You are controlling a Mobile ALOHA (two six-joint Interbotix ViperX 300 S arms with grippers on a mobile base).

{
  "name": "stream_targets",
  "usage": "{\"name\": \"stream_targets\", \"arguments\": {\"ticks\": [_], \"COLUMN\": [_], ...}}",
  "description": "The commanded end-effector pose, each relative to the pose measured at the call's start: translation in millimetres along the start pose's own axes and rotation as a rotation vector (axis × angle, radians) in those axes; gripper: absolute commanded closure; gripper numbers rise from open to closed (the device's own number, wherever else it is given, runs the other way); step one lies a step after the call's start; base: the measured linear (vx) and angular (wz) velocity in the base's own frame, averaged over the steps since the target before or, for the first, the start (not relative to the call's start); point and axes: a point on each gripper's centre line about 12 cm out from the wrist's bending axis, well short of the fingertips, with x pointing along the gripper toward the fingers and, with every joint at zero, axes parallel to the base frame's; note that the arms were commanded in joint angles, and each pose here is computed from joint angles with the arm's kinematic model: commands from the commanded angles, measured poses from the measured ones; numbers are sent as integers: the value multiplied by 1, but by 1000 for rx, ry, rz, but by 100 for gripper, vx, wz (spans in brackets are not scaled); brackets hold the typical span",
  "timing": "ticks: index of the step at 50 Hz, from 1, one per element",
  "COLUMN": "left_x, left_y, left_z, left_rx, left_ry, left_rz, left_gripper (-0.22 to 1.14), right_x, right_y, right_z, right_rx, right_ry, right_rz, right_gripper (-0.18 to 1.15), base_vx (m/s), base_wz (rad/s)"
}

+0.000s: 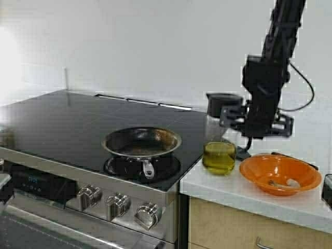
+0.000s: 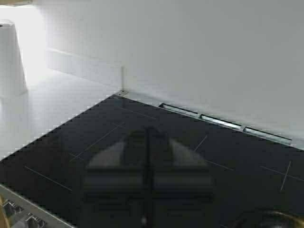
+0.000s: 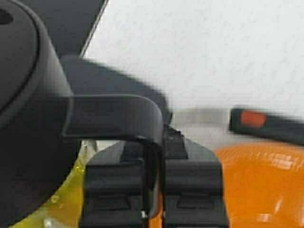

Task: Add oil to the pan and cook the shrimp and serve it

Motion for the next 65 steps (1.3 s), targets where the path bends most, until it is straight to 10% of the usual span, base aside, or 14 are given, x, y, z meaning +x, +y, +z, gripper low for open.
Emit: {"name": "stream_targets", "arguments": {"ticks": [1, 24, 65], "left_x": [2, 2, 2], "left_y": [0, 0, 0], "left_z": [3, 3, 2], "left_rx": [0, -23, -34], "left_ry": [-6, -6, -5], "left_rz": [1, 1, 0], "left_gripper": [89, 89, 89], "right_x": [-14, -22, 19], "right_y": [27, 96, 172], "right_z": [56, 128, 92], "right_rx": [-7, -544, -1063], "right_ry": [-128, -201, -153], "right_rz": [46, -81, -195], "right_gripper": [89, 89, 89], "base_vx": [0, 0, 0], "base_wz": [0, 0, 0]}}
